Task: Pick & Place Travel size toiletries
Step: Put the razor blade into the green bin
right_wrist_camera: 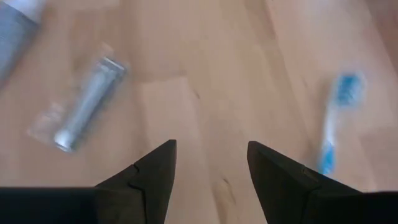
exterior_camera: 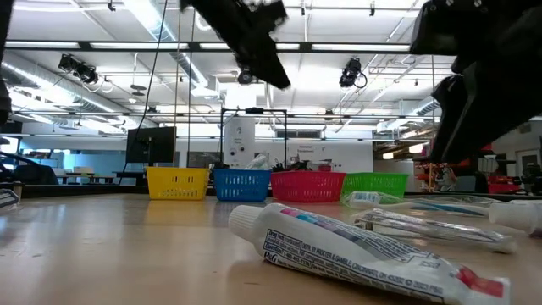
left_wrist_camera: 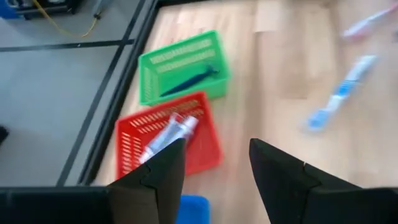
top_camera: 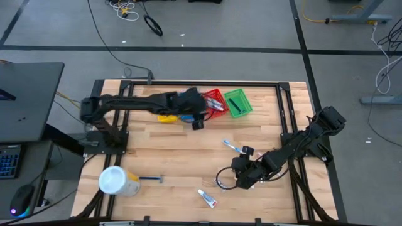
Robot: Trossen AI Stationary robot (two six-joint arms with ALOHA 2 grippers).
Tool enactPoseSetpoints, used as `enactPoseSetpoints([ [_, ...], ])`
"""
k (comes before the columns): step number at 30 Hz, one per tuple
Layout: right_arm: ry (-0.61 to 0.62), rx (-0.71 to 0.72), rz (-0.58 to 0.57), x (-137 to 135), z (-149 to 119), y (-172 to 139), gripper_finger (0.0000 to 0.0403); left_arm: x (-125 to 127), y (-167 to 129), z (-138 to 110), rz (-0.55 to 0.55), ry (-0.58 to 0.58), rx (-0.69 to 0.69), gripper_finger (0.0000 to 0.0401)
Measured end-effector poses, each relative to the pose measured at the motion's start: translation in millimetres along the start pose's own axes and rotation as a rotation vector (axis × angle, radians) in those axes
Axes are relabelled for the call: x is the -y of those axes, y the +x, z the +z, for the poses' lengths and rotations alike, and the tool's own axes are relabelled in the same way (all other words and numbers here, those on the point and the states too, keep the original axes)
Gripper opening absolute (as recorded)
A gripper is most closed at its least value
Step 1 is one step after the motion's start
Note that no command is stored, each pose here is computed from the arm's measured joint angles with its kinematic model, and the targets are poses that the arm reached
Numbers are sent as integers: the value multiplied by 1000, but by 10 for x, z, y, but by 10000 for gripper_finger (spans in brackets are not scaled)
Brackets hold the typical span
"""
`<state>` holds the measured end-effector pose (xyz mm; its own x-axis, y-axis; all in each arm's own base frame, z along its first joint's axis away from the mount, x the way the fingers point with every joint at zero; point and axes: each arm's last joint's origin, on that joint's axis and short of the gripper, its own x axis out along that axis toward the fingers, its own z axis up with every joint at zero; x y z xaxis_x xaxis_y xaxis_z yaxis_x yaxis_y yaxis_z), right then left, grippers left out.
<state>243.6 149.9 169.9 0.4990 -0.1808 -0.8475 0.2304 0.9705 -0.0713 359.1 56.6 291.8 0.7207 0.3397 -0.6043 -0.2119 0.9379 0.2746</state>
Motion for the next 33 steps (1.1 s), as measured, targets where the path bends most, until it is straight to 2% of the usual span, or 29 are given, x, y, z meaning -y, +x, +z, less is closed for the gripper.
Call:
enactPoseSetpoints([
  [5,64,-35,-44,142,7,-102,207,276,-440,-201,-66,-34,68,185],
  [11,83,-29,-41,257,27,-288,207,682,-653,-549,-139,-85,243,188],
  [15,99,-6,-18,264,52,-334,207,869,-668,-745,-192,-115,316,189],
  [20,121,31,17,226,93,-329,207,998,-664,-891,-235,-137,334,189],
  [33,168,168,148,104,244,-354,207,1185,-720,-955,-276,-139,320,189],
])
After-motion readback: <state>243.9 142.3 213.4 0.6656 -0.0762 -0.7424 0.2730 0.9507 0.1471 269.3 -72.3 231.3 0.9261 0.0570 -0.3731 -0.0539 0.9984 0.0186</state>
